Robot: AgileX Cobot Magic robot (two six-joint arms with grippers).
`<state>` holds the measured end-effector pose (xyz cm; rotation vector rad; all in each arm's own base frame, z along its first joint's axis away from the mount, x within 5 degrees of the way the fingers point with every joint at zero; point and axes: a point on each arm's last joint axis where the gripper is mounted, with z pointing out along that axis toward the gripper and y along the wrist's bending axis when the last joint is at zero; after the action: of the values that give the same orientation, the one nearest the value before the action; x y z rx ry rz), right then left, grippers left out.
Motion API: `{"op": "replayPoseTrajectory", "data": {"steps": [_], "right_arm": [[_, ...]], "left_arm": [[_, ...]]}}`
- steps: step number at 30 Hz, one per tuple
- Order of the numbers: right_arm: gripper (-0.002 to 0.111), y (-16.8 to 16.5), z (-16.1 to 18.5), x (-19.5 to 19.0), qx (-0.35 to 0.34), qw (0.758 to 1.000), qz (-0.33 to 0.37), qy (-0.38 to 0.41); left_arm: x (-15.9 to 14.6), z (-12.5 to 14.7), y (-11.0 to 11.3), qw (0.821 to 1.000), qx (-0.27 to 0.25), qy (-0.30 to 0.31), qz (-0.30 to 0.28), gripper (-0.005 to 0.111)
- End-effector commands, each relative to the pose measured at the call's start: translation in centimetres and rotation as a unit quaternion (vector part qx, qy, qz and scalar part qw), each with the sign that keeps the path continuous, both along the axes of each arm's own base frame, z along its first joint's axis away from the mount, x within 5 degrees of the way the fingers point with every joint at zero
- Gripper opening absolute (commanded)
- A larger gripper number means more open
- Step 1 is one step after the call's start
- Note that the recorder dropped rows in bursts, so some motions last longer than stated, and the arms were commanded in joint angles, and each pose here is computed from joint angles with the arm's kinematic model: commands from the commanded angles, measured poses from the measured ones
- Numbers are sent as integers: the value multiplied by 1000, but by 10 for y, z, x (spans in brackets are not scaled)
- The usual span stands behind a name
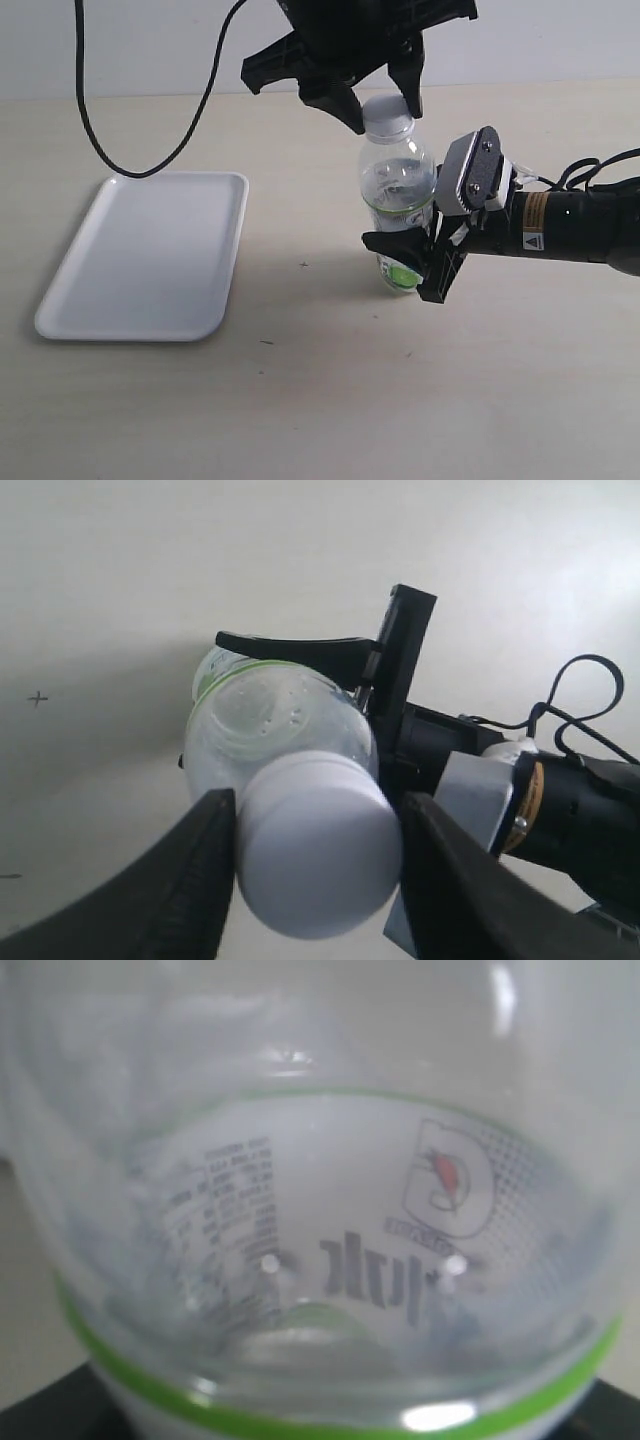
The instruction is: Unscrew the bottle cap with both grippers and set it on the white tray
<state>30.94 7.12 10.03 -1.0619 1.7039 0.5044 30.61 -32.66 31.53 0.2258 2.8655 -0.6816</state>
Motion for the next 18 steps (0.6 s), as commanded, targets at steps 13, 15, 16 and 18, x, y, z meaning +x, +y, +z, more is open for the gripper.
{"op": "replayPoseTrajectory", "data": {"steps": [13, 15, 16, 18], "right_arm": [[0, 0, -6, -3, -27, 999, 8, 19], [0, 0, -6, -3, -28, 999, 8, 19], [0, 0, -6, -3, -28, 999, 8, 19], [0, 0, -6, -3, -28, 999, 8, 19]], "left_arm": [[-2, 49, 8, 980, 19, -147, -130, 79], [-2, 55, 8, 979, 14, -157, -133, 79], [-2, 56, 8, 977, 14, -161, -139, 79], [-1, 55, 8, 976, 20, -165, -141, 79]]}}
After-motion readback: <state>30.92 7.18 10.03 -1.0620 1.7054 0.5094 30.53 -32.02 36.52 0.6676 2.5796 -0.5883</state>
